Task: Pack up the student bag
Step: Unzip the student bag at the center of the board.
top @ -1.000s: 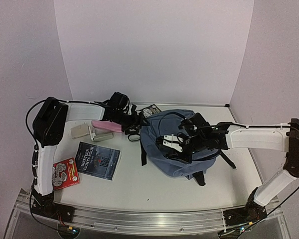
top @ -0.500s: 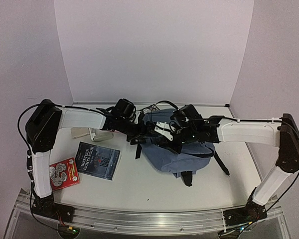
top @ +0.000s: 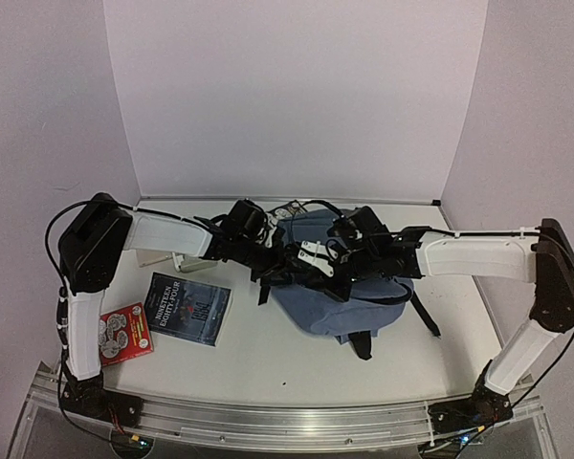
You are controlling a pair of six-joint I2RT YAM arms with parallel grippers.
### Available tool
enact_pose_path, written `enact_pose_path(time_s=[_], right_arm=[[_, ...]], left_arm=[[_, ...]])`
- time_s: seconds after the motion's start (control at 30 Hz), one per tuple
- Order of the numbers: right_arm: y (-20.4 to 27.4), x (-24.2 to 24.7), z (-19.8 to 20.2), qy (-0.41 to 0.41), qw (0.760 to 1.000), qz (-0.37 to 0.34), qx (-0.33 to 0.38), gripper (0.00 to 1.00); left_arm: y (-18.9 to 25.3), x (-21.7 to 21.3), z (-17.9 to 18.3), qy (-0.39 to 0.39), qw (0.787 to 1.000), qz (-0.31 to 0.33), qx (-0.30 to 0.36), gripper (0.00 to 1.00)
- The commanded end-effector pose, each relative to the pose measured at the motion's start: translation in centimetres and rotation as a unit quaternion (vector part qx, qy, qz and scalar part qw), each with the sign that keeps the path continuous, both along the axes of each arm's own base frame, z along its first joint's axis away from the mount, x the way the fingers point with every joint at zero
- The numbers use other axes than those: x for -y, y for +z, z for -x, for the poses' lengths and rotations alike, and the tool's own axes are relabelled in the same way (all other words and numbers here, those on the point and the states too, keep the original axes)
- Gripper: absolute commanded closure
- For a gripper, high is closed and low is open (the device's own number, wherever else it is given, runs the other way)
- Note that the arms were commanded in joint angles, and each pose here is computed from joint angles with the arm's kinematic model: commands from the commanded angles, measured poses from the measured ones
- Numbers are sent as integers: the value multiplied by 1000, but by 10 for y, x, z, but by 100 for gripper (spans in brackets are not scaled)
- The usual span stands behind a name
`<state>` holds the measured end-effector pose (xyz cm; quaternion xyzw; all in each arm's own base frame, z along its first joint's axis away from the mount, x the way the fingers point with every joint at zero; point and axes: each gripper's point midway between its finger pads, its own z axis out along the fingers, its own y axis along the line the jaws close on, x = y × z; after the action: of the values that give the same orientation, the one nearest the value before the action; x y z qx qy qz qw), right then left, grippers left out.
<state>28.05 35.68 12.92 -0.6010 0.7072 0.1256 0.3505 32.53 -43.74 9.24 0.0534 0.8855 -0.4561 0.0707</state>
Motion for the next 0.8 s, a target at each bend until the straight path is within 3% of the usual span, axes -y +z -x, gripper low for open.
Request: enact_pose_path(time_s=[0.0,0.13,0.23,0.3,0.67,0.7,0.77], right_arm=[[24,-7,12,25,999,-34,13,100],[11,0,19,31,999,-14,1,100],[1,9,25,34,999,1,-4,100],[-5,15,30,35,999,10,-6,100],[-58,59,65,45,995,77,-50,100],[-60,58,64,42,995,78,-52,100],[-61,53,58,34,995,72,-53,100]], left_arm=[[-10,17,1,-27,999,13,-23,55],[-14,15,-2,-24,999,8,-24,75],[-17,10,-8,-14,1000,-1,-22,96],[-20,4,-14,-3,1000,-7,-25,100],[-14,-38,-72,65,998,-18,-10,99],[-8,-35,-70,59,998,-22,2,95],[5,-31,-55,53,997,-42,31,67]])
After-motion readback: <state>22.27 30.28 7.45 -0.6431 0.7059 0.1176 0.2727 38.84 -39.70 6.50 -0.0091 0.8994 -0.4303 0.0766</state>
